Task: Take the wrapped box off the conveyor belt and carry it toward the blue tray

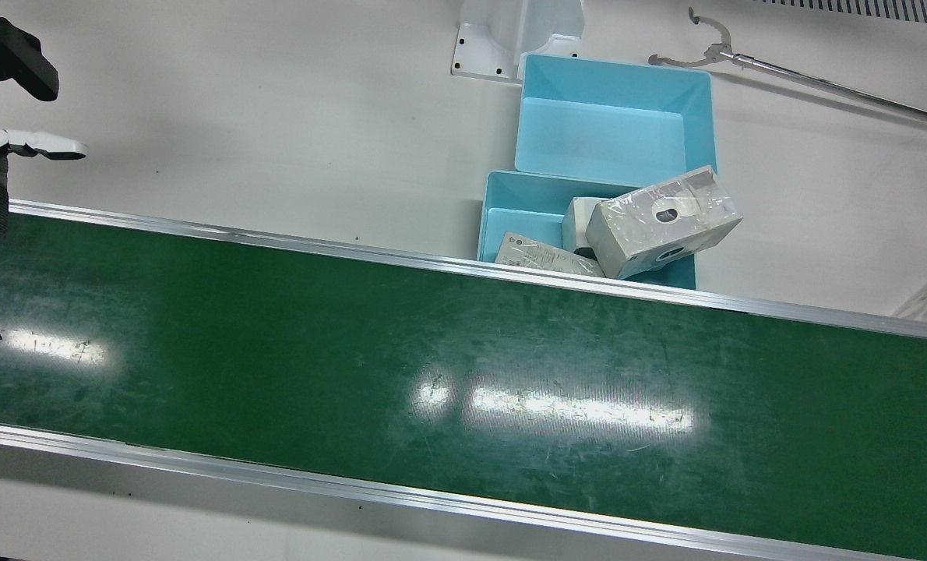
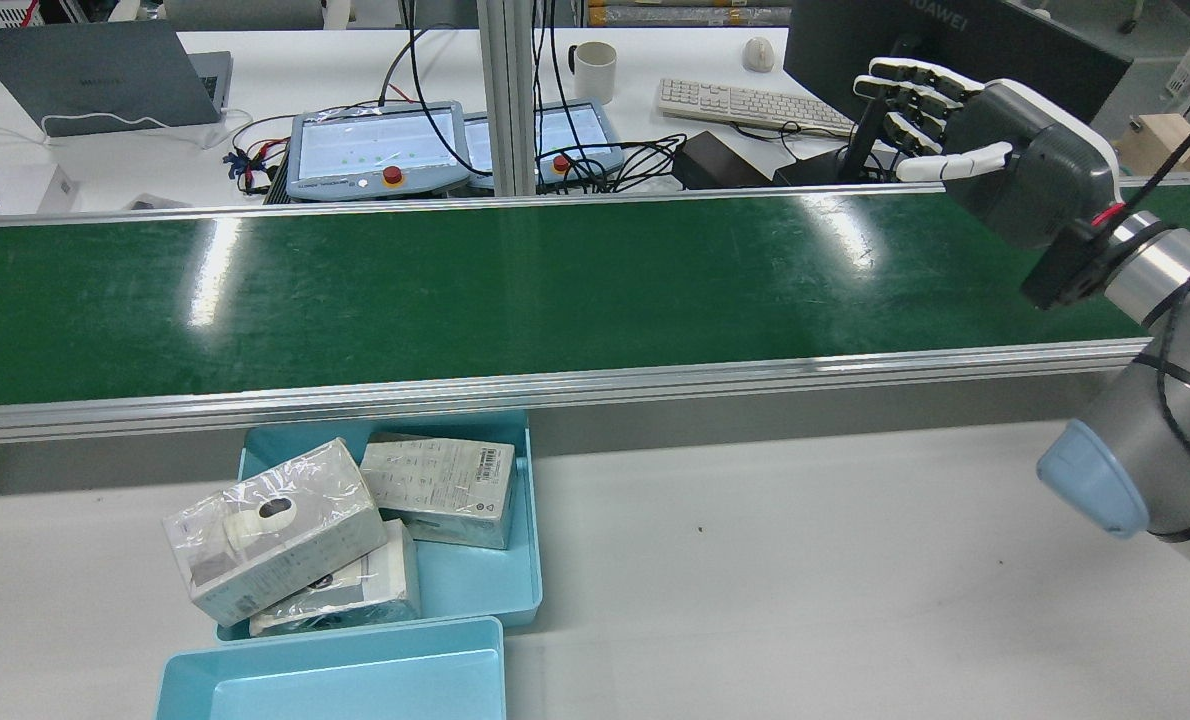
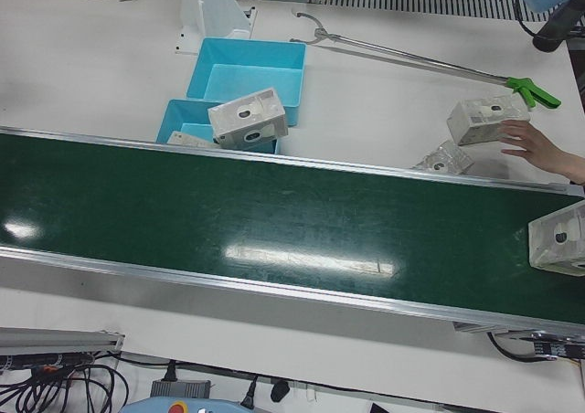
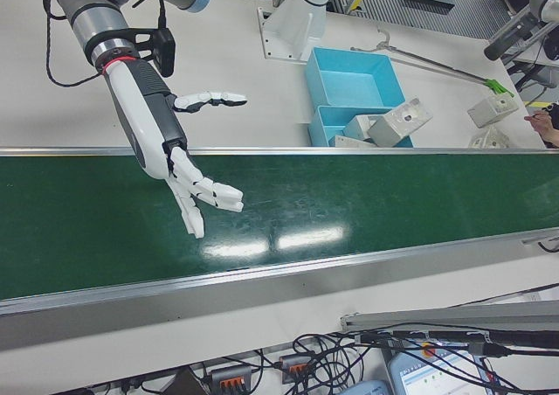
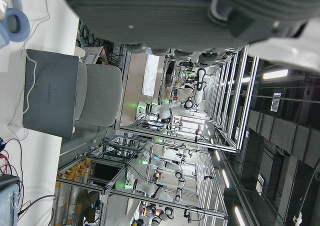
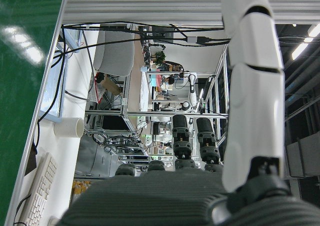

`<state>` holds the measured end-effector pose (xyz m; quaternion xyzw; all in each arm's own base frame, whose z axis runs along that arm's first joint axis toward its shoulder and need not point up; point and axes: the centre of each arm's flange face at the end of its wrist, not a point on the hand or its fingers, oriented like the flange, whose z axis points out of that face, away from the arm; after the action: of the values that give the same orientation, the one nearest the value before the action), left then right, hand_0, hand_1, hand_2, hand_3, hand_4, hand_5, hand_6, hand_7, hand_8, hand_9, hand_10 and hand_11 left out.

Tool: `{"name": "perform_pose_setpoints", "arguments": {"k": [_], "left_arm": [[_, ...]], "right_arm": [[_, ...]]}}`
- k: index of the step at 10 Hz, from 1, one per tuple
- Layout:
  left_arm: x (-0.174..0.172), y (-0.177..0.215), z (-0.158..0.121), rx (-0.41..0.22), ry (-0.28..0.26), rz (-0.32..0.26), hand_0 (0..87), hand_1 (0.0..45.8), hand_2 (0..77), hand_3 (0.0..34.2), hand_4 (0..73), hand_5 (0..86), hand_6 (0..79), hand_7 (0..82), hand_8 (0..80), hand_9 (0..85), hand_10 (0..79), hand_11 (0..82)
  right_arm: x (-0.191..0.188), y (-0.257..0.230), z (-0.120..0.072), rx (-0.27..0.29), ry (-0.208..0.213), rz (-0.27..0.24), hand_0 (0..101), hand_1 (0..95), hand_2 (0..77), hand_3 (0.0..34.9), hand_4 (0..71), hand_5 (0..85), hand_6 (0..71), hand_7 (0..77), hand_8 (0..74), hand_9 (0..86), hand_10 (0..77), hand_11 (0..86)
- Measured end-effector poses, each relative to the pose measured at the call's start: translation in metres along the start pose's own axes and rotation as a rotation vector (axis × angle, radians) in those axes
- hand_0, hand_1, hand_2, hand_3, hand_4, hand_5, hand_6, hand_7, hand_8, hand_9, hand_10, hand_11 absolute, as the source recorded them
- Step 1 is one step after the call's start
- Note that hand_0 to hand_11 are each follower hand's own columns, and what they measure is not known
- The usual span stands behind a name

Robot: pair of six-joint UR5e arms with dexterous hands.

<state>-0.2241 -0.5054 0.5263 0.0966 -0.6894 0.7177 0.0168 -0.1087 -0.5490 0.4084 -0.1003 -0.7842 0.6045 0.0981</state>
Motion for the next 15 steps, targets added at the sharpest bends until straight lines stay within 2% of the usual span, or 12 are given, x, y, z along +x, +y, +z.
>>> {"name": "perform_pose_setpoints", "arguments": {"k": [2,3,8,15], "left_arm": [[0.0,0.0,0.0,0.0,0.0,0.0,0.0,0.0,1.1,0.0,0.0,1.1,0.0,0.5,0.5,0.0,0.5,0.0],[0.0,0.0,0.0,0.0,0.0,0.0,0.0,0.0,1.1,0.0,0.0,1.1,0.0,0.5,0.5,0.0,0.0,0.0],[0.0,0.0,0.0,0.0,0.0,0.0,0.0,0.0,1.1,0.0,0.0,1.1,0.0,0.5,0.5,0.0,0.5,0.0],[0.0,0.0,0.0,0.0,0.0,0.0,0.0,0.0,0.5,0.0,0.0,1.1,0.0,0.5,0.5,0.0,0.0,0.0]], "right_arm": [[-0.006,0.0,-0.002,-0.001,-0.005,0.001,48,15.3,13.1,6.6,7.1,20.7,2.2,16.9,0.0,3.3,0.0,1.6],[-0.008,0.0,-0.003,-0.001,-0.003,-0.001,48,14.7,13.1,5.4,7.1,20.7,4.4,16.9,0.0,4.4,0.0,1.6],[-0.012,-0.001,-0.004,-0.009,0.0,-0.001,48,13.6,11.4,5.6,10.9,21.3,4.9,18.0,0.0,5.4,0.0,1.6],[-0.015,-0.002,-0.004,-0.008,-0.004,-0.002,48,13.1,12.0,5.4,10.9,21.3,4.9,18.0,0.0,5.4,0.0,1.6]]}}
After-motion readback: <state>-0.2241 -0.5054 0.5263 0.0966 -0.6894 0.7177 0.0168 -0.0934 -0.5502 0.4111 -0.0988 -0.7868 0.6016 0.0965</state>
